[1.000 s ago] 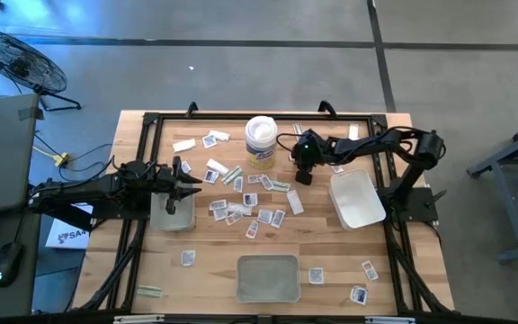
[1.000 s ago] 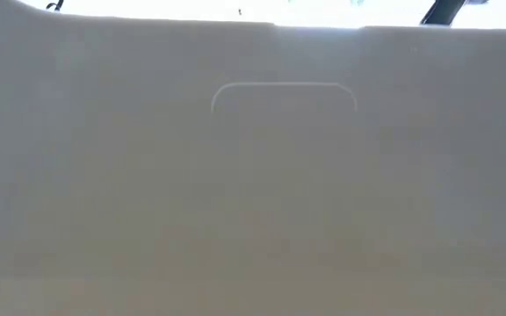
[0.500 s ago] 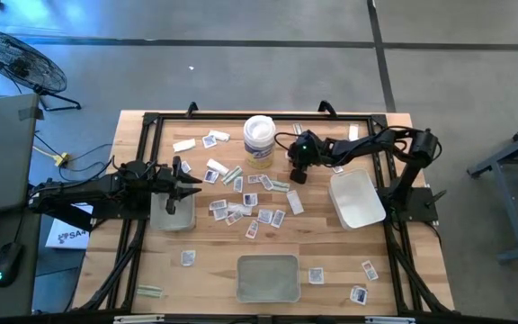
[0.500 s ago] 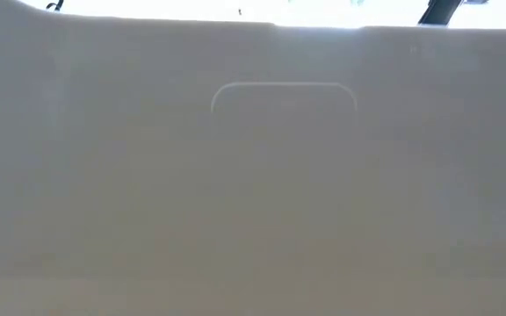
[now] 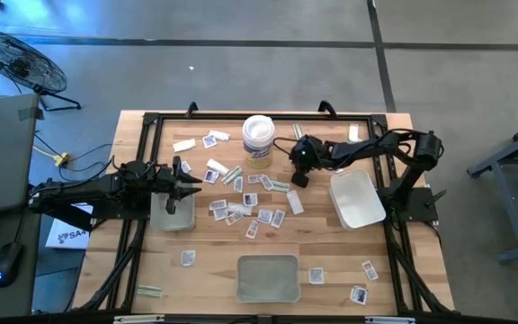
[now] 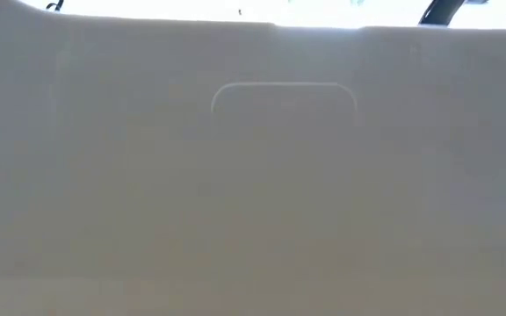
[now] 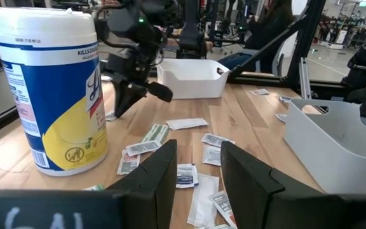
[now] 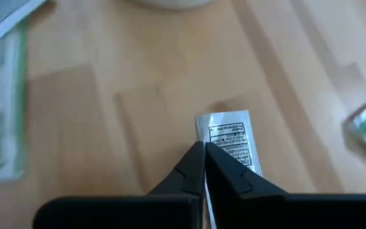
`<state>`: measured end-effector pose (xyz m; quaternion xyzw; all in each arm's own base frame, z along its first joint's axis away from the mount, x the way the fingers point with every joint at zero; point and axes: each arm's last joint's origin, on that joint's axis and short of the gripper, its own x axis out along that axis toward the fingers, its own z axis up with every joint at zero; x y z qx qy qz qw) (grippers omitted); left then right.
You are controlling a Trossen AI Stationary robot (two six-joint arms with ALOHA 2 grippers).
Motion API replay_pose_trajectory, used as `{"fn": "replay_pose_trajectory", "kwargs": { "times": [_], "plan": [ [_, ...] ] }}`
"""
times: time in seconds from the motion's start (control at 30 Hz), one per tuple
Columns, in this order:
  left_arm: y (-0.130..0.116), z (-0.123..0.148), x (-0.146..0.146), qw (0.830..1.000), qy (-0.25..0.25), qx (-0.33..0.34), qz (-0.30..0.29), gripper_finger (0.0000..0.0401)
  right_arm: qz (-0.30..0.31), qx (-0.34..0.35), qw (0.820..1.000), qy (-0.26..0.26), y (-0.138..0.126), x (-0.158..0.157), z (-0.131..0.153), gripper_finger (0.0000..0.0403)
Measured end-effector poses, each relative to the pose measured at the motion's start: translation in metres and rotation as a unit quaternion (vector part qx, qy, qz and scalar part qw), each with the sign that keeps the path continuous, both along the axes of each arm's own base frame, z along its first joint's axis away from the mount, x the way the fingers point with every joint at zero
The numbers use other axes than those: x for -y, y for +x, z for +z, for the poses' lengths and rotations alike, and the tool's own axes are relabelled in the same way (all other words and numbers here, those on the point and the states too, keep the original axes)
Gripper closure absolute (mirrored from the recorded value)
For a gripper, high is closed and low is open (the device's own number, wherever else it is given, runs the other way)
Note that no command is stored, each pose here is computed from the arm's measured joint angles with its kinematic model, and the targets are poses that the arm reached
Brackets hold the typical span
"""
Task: Pick & Place First Aid Supplies
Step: Put the orange ointment pack into the white bin
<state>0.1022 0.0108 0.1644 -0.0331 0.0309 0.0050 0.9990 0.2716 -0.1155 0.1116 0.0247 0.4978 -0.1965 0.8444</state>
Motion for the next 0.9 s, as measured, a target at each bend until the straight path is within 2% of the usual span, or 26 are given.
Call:
{"fn": "replay_pose_trajectory", "kwargs": {
  "times": [0.3, 0.53, 0.7, 0.9],
  "plan": [
    [0.000, 0.000, 0.000, 1.000, 0.000, -0.001, 0.000, 0.0281, -0.003, -0.025, 0.998, 0.051, -0.010, -0.023, 0.014, 0.0401],
    [0.000, 0.000, 0.000, 1.000, 0.000, -0.001, 0.000, 0.0281, 0.021, -0.012, 0.997, 0.072, -0.008, -0.032, 0.020, 0.0401],
    [0.000, 0.000, 0.000, 1.000, 0.000, -0.002, 0.000, 0.0281, 0.041, -0.009, 0.994, 0.104, -0.008, -0.036, 0.020, 0.0399],
    [0.000, 0.000, 0.000, 1.000, 0.000, -0.002, -0.001, 0.0281, 0.038, -0.018, 0.994, 0.103, -0.010, -0.037, 0.020, 0.0402]
  ]
}}
